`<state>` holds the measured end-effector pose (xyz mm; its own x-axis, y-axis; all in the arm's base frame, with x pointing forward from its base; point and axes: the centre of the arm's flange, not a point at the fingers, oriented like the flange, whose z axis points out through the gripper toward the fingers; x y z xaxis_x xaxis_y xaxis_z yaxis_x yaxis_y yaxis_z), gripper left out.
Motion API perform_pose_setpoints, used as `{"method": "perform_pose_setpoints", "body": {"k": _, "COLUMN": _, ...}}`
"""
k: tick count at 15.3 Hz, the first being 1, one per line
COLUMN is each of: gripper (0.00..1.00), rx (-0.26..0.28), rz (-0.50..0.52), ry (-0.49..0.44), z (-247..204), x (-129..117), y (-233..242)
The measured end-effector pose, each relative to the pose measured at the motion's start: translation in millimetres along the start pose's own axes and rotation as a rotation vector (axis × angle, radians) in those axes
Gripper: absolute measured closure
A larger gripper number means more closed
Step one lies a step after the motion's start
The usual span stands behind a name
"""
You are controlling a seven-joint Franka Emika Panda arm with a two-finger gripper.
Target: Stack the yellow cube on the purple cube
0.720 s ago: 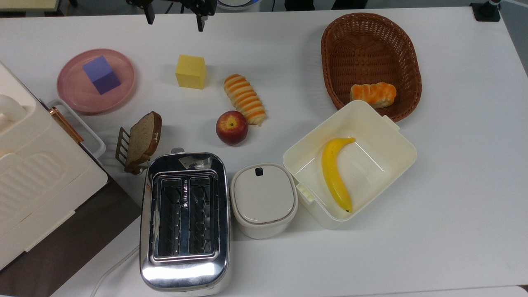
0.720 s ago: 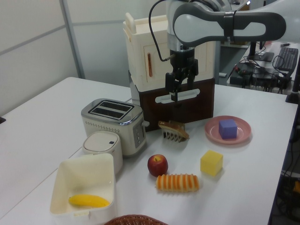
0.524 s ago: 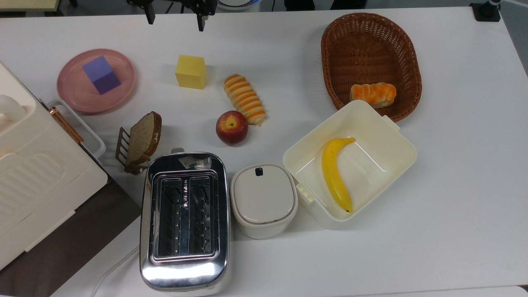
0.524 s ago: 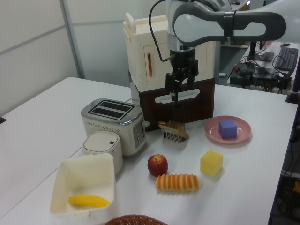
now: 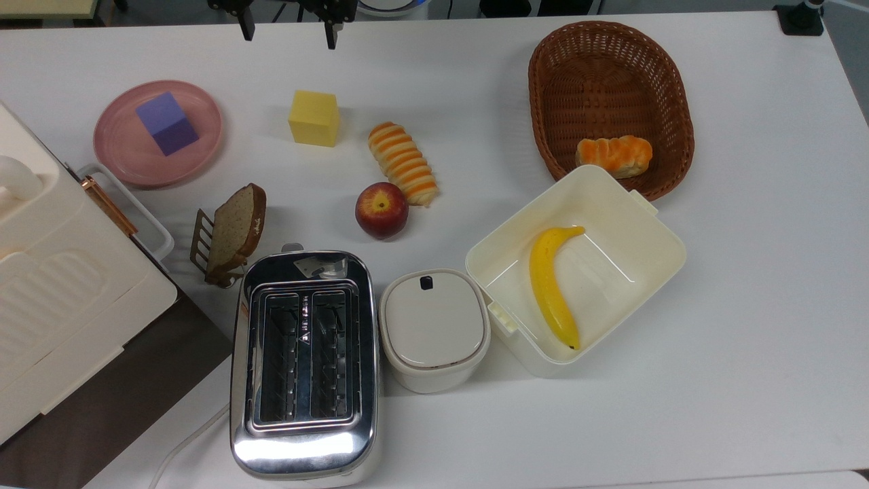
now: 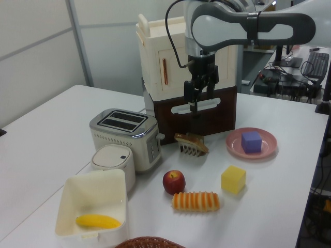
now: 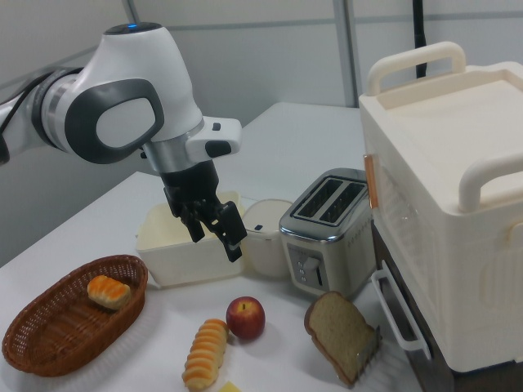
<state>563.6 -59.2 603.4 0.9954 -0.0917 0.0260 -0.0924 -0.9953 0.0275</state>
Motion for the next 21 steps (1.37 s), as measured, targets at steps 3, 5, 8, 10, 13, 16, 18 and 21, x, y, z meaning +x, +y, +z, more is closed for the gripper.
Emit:
{"method": "perform_pose_setpoints", "body": {"k": 3, "gripper": 0.00, "rx": 0.008, "rz": -0.002, "ry": 0.000, "z": 0.0, "x": 0.0, "y": -0.4}}
{"method": "perform_pose_setpoints", "body": {"k": 5, "gripper": 0.00, "rx": 0.008, "rz": -0.002, "ry": -0.008, "z": 0.7, "x": -0.9, "y": -0.2}}
{"method": "perform_pose_setpoints", "body": {"k": 8, "gripper": 0.00, "rx": 0.008, "rz": -0.004, "ry": -0.016, "z": 1.4, "x": -1.7, "y": -0.2}}
{"method": "perform_pose_setpoints", "body": {"k": 10, "gripper": 0.00, "rx": 0.009, "rz": -0.005, "ry": -0.016, "z": 1.4, "x": -1.7, "y": -0.2}}
{"method": "perform_pose_setpoints", "body": {"k": 13, "gripper": 0.00, "rx": 0.009, "rz": -0.005, "ry": -0.016, "z": 1.4, "x": -1.7, "y": -0.2}}
{"method": "perform_pose_setpoints", "body": {"k": 16, "gripper": 0.00, "rx": 0.009, "rz": -0.005, "ry": -0.016, "z": 1.4, "x": -1.7, "y": -0.2}}
{"method": "perform_pose_setpoints", "body": {"k": 18, "gripper": 0.00, "rx": 0.009, "rz": -0.005, "ry": -0.016, "z": 1.4, "x": -1.7, "y": -0.2}}
{"method": "perform_pose_setpoints", "body": {"k": 21, "gripper": 0.00, "rx": 0.009, "rz": -0.005, "ry": -0.016, "z": 1.4, "x": -1.7, "y": 0.2}}
